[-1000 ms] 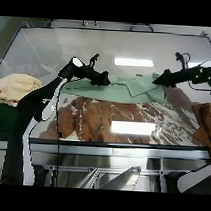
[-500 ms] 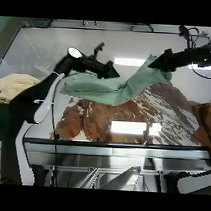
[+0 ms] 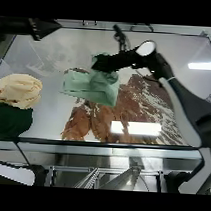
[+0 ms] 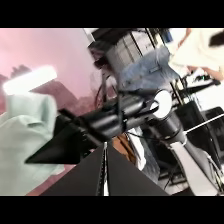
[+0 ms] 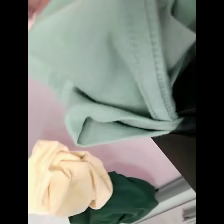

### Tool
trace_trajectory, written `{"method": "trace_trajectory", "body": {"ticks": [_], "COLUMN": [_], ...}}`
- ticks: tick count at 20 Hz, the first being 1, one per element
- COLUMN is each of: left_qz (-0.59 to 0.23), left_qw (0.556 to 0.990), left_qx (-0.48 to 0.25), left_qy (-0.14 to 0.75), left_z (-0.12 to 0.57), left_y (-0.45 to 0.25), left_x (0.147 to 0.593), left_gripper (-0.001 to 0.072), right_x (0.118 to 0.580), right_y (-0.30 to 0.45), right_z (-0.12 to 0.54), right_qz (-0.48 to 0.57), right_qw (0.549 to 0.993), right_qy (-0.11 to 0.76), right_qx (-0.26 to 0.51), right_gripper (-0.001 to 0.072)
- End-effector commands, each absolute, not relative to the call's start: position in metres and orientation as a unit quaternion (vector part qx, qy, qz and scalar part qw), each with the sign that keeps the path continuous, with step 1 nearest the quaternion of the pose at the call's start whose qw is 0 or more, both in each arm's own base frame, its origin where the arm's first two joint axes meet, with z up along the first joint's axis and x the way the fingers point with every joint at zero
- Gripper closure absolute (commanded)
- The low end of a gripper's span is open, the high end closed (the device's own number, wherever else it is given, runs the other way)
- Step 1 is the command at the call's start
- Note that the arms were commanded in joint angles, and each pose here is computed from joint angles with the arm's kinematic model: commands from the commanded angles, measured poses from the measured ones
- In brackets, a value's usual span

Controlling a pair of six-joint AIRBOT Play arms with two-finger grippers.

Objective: Fold the shirts.

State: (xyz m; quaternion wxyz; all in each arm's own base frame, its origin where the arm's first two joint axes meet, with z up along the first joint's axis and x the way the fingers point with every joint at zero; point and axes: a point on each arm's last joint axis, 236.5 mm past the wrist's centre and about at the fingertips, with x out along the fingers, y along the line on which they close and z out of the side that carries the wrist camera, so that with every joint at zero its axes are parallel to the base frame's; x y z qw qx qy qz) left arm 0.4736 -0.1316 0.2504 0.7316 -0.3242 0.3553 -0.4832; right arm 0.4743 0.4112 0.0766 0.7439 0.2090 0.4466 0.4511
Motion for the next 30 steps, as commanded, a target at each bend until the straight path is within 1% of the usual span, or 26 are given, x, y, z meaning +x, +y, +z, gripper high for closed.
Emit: {"method": "trace_trajectory", "body": {"ticks": [1, 2, 3, 4, 5, 6, 7, 8, 9, 10, 11, 12, 15, 18, 21, 23, 24, 25, 26, 30], "left_qz": [-0.455, -0.452, -0.443, -0.433, -0.427, -0.428, -0.431, -0.435, -0.437, -0.439, -0.442, -0.446, -0.452, -0.46, -0.473, -0.479, -0.479, -0.478, -0.478, -0.479], "left_qw": [0.733, 0.723, 0.718, 0.714, 0.709, 0.702, 0.697, 0.694, 0.691, 0.688, 0.686, 0.686, 0.68, 0.676, 0.667, 0.663, 0.664, 0.664, 0.664, 0.665], "left_qx": [-0.352, -0.365, -0.38, -0.393, -0.406, -0.414, -0.422, -0.421, -0.419, -0.42, -0.418, -0.415, -0.412, -0.405, -0.399, -0.396, -0.397, -0.397, -0.397, -0.396], "left_qy": [0.363, 0.374, 0.379, 0.383, 0.388, 0.391, 0.389, 0.391, 0.395, 0.397, 0.399, 0.399, 0.404, 0.409, 0.414, 0.416, 0.416, 0.416, 0.416, 0.414], "left_z": [0.235, 0.222, 0.209, 0.196, 0.186, 0.179, 0.175, 0.17, 0.167, 0.166, 0.165, 0.166, 0.166, 0.165, 0.166, 0.167, 0.167, 0.167, 0.167, 0.167], "left_y": [-0.081, -0.077, -0.073, -0.071, -0.072, -0.076, -0.08, -0.084, -0.087, -0.09, -0.092, -0.094, -0.094, -0.095, -0.097, -0.098, -0.098, -0.098, -0.098, -0.098], "left_x": [0.454, 0.452, 0.453, 0.456, 0.457, 0.456, 0.456, 0.454, 0.452, 0.451, 0.45, 0.449, 0.444, 0.438, 0.431, 0.427, 0.427, 0.428, 0.428, 0.428], "left_gripper": [0.0691, 0.0691, 0.0692, 0.0692, 0.0692, 0.0691, 0.0692, 0.0692, 0.0692, 0.0692, 0.0692, 0.0692, 0.0692, 0.0692, 0.0692, 0.0692, 0.0692, 0.0692, 0.0692, 0.0692], "right_x": [0.474, 0.471, 0.466, 0.457, 0.45, 0.445, 0.438, 0.436, 0.437, 0.438, 0.44, 0.443, 0.466, 0.465, 0.437, 0.425, 0.425, 0.429, 0.431, 0.439], "right_y": [0.49, 0.502, 0.513, 0.527, 0.537, 0.544, 0.546, 0.541, 0.532, 0.52, 0.503, 0.483, 0.413, 0.361, 0.327, 0.307, 0.302, 0.298, 0.295, 0.302], "right_z": [0.036, 0.021, 0.016, 0.023, 0.038, 0.061, 0.088, 0.109, 0.126, 0.138, 0.148, 0.154, 0.148, 0.132, 0.076, 0.019, -0.003, -0.022, -0.039, -0.083], "right_qz": [0.465, 0.464, 0.475, 0.503, 0.529, 0.553, 0.585, 0.604, 0.614, 0.623, 0.629, 0.631, 0.582, 0.535, 0.441, 0.345, 0.317, 0.296, 0.28, 0.255], "right_qw": [0.743, 0.738, 0.73, 0.724, 0.715, 0.699, 0.681, 0.669, 0.661, 0.656, 0.648, 0.642, 0.641, 0.642, 0.671, 0.694, 0.698, 0.702, 0.702, 0.684], "right_qy": [0.433, 0.438, 0.434, 0.412, 0.389, 0.366, 0.336, 0.317, 0.307, 0.303, 0.306, 0.312, 0.373, 0.439, 0.525, 0.563, 0.567, 0.565, 0.569, 0.582], "right_qx": [0.209, 0.219, 0.23, 0.23, 0.24, 0.269, 0.284, 0.296, 0.304, 0.3, 0.302, 0.305, 0.334, 0.331, 0.284, 0.285, 0.301, 0.317, 0.324, 0.359], "right_gripper": [0.0691, 0.0685, 0.0644, 0.0475, 0.035, 0.0309, 0.0312, 0.0337, 0.0472, 0.0509, 0.0512, 0.069, 0.0691, 0.0692, 0.0692, 0.0691, 0.0599, 0.0233, 0.0032, 0.0028]}}
